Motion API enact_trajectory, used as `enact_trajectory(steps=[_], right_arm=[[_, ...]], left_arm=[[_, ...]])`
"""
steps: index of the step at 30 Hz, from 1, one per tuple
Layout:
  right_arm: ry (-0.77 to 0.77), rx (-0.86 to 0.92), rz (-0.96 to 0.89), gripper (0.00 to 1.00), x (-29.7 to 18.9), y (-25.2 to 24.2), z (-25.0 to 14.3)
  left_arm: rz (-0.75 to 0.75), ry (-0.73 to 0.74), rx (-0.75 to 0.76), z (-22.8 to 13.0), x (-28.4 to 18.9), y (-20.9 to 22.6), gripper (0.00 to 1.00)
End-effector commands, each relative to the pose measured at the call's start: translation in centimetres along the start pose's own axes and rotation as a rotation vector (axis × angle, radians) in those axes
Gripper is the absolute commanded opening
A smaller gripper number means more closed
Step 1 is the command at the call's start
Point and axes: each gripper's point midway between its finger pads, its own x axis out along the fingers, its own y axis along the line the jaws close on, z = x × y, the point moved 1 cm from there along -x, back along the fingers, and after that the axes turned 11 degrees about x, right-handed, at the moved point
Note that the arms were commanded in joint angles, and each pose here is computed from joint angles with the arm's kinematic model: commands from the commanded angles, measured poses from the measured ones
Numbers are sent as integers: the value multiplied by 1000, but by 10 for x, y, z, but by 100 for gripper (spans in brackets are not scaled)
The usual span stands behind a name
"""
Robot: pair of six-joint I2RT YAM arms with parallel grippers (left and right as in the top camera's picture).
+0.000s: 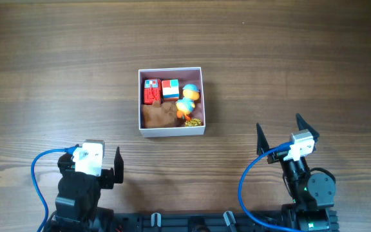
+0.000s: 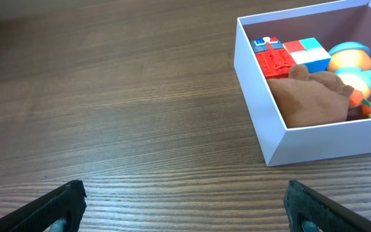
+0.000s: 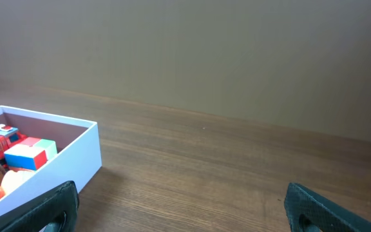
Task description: Pack container
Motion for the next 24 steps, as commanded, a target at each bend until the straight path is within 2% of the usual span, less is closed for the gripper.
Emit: enact_trajectory(steps=[1, 10, 12, 14, 17, 24], right_arm=[[-14, -14, -12, 100, -1, -2, 3], [-13, -14, -12, 100, -1, -2, 2], [-13, -14, -12, 100, -1, -2, 2], [-13, -13, -12, 100, -1, -2, 2], [-13, -14, -12, 100, -1, -2, 2], [-13, -14, -12, 100, -1, -2, 2]], left_arm=[[7, 0, -6, -1, 0, 1, 100], [32, 5, -15, -2, 0, 5, 100], [-36, -11, -100, 1, 0, -4, 100], [-52, -38, -124, 4, -3, -5, 100], [-44, -160, -157, 19, -5, -2, 100], [-65, -414, -177, 38, 34, -13, 100]])
